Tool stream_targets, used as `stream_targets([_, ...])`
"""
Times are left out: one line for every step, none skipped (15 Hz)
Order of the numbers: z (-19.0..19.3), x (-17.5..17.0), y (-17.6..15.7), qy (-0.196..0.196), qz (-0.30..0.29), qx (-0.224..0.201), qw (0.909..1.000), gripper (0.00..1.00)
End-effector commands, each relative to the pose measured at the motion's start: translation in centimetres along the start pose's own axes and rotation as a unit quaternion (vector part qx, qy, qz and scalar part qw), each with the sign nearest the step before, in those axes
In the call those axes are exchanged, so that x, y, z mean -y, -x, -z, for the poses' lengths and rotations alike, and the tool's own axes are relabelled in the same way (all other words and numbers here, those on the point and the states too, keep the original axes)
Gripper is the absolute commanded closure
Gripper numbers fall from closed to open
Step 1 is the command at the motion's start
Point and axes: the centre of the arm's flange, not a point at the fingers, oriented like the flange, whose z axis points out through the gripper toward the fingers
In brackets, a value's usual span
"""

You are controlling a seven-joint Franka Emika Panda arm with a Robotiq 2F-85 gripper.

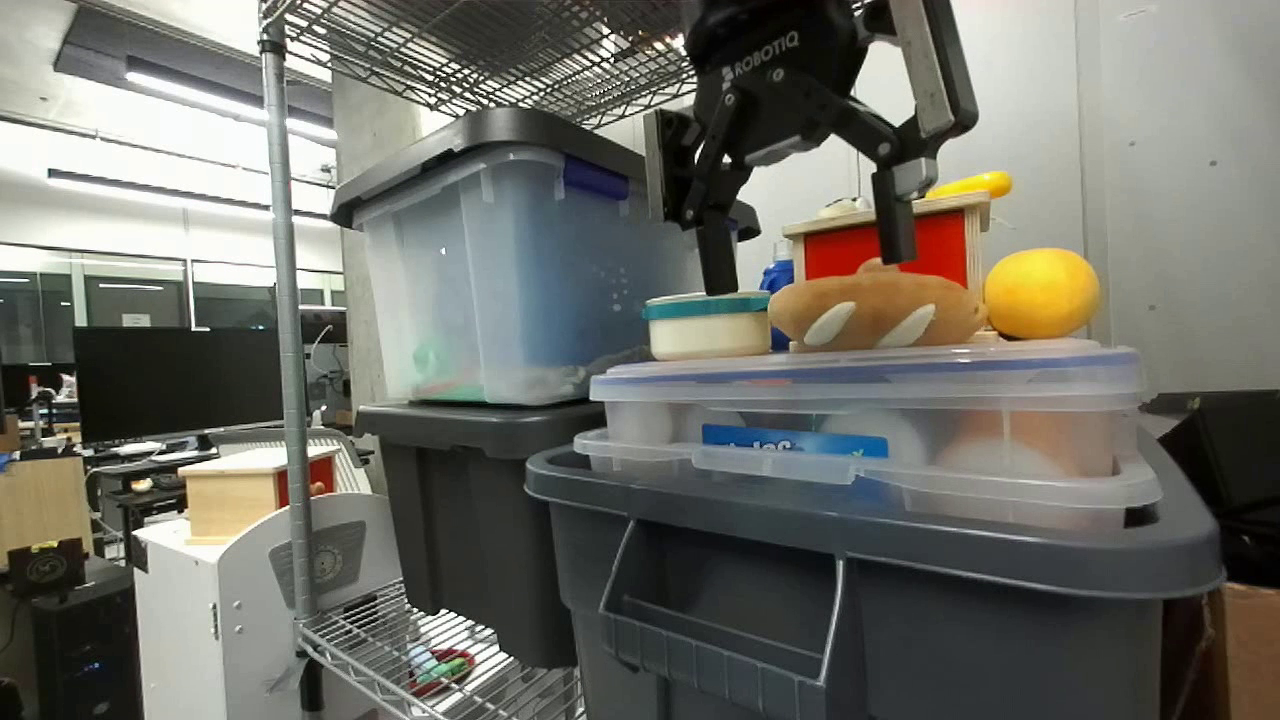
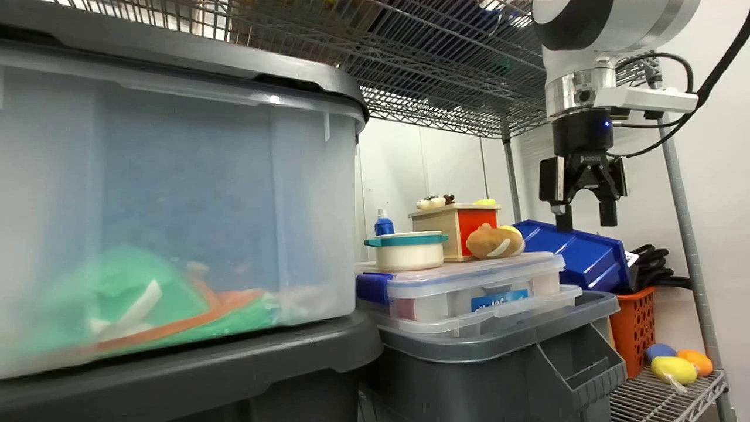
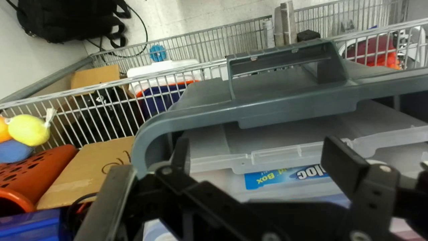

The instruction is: Pick up the bread plush toy and the yellow plush toy and put them on the left

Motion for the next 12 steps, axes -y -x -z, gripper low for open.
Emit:
stream_targets([-0.7,0.0,-0.7,-0.011,0.025,-0.043,0.9987,0.0])
stream_targets([-1.1,0.1,-0.9,-0.012,0.033,-0.053,0.998,0.0])
stream_targets([-1.5,0.2,-1.0,-0.012,0.039,-0.06,0.9974,0.0])
stream_targets([-1.8,0.2,-1.1,-0.012,0.045,-0.067,0.9967,0.0])
stream_targets([-2.0,0.2,-1.1,-0.014,0.051,-0.074,0.9959,0.0])
stream_targets([-2.1,0.3,-0.9,-0.018,0.061,-0.083,0.9945,0.0])
stream_targets([-2.3,0.4,-0.8,-0.017,0.07,-0.091,0.9932,0.0])
stream_targets([-2.4,0.5,-0.7,-0.016,0.076,-0.095,0.9924,0.0])
stream_targets([-2.4,0.5,-0.7,-0.016,0.08,-0.098,0.9918,0.0])
stream_targets([-2.3,0.6,-0.7,-0.018,0.083,-0.098,0.9915,0.0])
stream_targets([-1.9,0.7,-0.6,-0.016,0.078,-0.087,0.9931,0.0])
stream_targets([-1.5,0.7,-0.4,-0.018,0.078,-0.089,0.9927,0.0])
